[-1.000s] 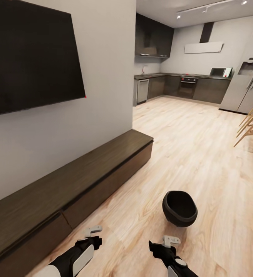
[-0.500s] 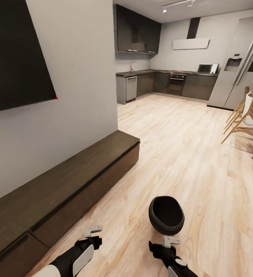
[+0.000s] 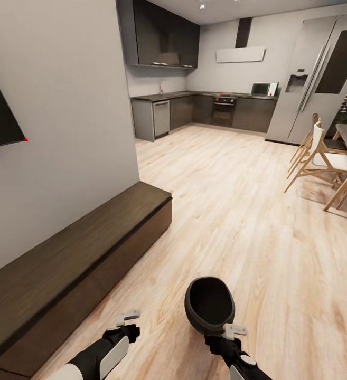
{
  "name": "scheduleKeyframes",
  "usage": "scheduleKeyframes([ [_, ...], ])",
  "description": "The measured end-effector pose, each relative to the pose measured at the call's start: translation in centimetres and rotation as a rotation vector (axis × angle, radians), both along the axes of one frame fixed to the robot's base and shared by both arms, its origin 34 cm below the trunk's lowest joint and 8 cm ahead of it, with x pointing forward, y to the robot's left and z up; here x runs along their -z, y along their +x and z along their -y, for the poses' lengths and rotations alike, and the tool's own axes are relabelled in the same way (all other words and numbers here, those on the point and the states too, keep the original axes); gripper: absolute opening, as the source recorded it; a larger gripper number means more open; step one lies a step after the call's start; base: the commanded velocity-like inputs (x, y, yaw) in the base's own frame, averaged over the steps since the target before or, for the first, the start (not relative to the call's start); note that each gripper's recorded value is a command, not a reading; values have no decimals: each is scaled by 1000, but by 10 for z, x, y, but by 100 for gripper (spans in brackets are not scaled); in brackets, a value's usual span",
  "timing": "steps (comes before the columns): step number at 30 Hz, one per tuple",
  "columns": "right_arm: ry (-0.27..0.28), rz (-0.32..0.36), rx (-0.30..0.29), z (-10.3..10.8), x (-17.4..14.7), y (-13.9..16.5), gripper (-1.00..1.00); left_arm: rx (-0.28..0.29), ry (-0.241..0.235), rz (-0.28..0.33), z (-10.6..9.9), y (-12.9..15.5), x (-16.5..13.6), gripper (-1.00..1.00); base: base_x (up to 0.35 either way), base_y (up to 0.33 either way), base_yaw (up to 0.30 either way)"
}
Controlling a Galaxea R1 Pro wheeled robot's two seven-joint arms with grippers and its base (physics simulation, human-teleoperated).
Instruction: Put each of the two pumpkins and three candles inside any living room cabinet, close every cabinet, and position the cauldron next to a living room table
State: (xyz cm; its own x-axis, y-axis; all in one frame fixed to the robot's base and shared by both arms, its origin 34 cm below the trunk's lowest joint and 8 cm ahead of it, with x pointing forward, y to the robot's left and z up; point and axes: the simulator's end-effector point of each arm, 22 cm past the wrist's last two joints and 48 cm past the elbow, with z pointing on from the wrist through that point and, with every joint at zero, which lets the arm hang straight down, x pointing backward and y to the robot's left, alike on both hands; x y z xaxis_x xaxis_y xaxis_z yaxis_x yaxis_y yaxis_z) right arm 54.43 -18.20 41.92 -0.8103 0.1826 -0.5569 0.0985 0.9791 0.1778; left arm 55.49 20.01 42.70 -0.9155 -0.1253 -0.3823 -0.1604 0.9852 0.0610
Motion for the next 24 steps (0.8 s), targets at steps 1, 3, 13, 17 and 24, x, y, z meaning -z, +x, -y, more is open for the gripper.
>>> scheduleKeyframes([
  [1, 0, -1, 0, 0, 1, 0, 100, 0, 0, -1, 0, 0, 1, 100, 215, -23, -192],
  [3, 0, -4, 0, 0, 2, -1, 100, 1, 0, -3, 0, -1, 2, 100, 203, -12, -196],
  [13, 0, -16, 0, 0, 6, -5, 100, 1, 1, -15, 0, -5, 7, 100, 181, -2, -211],
  [17, 0, -20, 0, 0, 8, -6, 100, 1, 1, -19, 0, -6, 8, 100, 169, 0, -222],
  [24, 0, -27, 0, 0, 11, -8, 100, 1, 1, -27, 0, -9, 12, 100, 75, 0, -230],
])
